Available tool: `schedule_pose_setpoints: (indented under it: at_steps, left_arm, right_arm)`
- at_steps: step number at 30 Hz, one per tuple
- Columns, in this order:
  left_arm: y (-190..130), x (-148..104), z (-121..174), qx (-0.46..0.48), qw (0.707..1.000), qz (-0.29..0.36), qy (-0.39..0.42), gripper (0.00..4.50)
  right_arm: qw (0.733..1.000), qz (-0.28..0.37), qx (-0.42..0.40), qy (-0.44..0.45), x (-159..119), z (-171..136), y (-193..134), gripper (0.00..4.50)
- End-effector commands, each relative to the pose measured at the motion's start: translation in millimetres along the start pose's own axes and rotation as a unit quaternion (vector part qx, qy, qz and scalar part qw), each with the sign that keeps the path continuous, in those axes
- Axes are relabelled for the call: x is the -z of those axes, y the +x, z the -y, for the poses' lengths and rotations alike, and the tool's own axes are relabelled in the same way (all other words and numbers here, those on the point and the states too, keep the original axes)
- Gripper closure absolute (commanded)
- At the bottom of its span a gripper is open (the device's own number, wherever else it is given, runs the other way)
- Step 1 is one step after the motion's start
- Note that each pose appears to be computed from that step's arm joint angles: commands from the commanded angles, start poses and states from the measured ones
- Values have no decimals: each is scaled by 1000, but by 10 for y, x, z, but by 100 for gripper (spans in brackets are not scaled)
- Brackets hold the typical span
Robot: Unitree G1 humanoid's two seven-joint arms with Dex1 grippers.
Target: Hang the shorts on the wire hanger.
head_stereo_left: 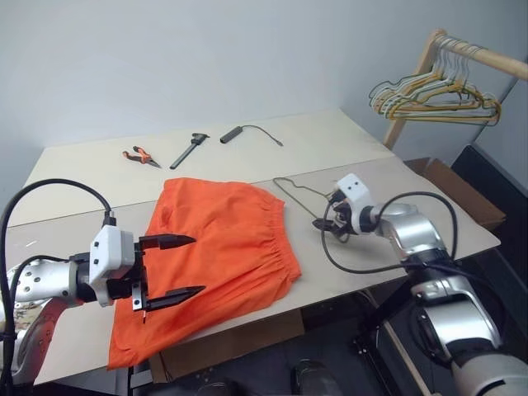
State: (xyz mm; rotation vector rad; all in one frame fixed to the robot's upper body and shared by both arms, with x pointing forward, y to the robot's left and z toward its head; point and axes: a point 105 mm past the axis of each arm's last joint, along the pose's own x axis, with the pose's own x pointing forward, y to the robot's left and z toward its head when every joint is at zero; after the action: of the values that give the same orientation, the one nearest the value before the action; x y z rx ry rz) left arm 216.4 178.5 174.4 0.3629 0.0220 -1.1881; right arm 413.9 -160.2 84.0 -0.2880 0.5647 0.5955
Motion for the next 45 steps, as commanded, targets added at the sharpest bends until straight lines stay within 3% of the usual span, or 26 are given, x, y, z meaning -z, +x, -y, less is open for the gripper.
schedule_pose_setpoints:
  at_steps: [1, 9, 10, 13, 23, 24, 30, 35, 39, 45]
  left_arm:
    - [45, -165, 22, 2, 999, 31, 13, 4]
    - [116, -167, 36, -6, 999, 42, 10, 4]
    - [120, -166, 26, -12, 999, 45, 10, 1]
    - [128, -157, -1, -25, 999, 47, 13, 0]
    - [145, -147, -16, -39, 998, 45, 18, 0]
    - [151, -142, -36, -46, 998, 44, 20, 0]
    - [306, -26, -412, -177, 983, 37, -20, 0]
    - [536, -194, -584, -230, 947, 152, -165, 0]
    - [720, -242, -753, -250, 891, 212, -314, 0]
    - [726, -373, -1137, -322, 817, 290, -380, 0]
  right_arm:
    - [1000, 14, 17, -10, -171, 125, 13, 0]
    - [998, -56, -22, -24, 88, 2, 183, 0]
    - [997, -62, -25, -28, 120, -8, 192, 17]
    - [996, -78, -29, -25, 185, -23, 208, 90]
    - [994, -105, 3, -9, 273, 58, 205, 436]
    - [995, -101, 7, -4, 259, 65, 205, 447]
    - [998, -40, 46, 7, -15, 153, 175, 447]
    - [995, 82, 57, -20, -537, 78, -14, 447]
    - [982, 171, 13, -77, -825, -358, -232, 447]
    - [948, 279, -75, -134, -984, -1038, -511, 447]
